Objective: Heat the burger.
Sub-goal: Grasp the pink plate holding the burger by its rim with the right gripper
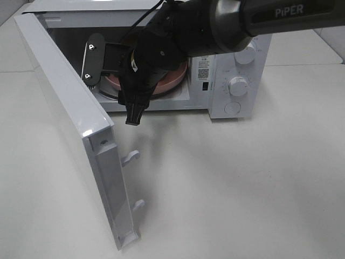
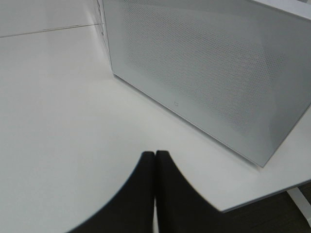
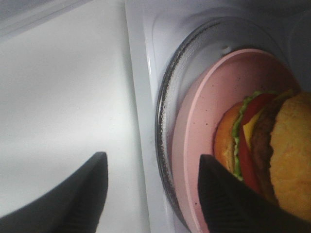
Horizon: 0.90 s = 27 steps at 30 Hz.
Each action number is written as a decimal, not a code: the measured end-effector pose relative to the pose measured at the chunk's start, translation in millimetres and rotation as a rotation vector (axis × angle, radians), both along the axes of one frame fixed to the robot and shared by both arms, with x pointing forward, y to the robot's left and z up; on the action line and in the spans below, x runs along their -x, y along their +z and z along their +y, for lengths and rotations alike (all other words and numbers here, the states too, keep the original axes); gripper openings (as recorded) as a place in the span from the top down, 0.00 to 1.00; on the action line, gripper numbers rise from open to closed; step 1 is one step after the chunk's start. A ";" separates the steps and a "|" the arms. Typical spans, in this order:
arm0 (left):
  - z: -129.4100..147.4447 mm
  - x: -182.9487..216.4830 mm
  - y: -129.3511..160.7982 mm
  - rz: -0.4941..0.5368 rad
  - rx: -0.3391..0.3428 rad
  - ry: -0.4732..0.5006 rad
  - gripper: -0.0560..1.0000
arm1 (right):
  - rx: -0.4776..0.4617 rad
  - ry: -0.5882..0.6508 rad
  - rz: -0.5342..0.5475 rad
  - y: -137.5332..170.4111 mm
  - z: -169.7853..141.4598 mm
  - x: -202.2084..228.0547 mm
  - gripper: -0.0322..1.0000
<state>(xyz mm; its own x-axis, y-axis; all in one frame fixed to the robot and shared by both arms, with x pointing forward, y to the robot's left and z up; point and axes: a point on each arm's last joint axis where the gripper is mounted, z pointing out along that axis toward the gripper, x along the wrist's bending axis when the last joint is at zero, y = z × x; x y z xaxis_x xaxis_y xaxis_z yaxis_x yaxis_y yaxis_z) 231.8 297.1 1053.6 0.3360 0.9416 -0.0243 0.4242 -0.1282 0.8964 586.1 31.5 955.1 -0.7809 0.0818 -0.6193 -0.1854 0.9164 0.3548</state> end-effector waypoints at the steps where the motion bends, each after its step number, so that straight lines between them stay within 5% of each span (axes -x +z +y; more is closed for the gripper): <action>1: 0.0 0.0 0.0 0.000 0.000 0.000 0.95 | 0.005 -0.005 0.003 -3.7 0.1 -0.7 0.44; 27: 0.0 0.0 0.0 0.000 0.000 0.000 0.95 | 0.019 0.004 -0.067 -5.4 0.5 -5.7 0.44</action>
<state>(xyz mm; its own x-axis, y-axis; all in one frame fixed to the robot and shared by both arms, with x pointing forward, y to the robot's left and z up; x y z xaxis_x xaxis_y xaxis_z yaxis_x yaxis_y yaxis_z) 231.8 297.1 1053.6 0.3360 0.9416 -0.0243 0.4242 -0.1282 0.8964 591.8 32.0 949.7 -0.7377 0.0663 -0.6719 -0.2123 0.9219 0.3240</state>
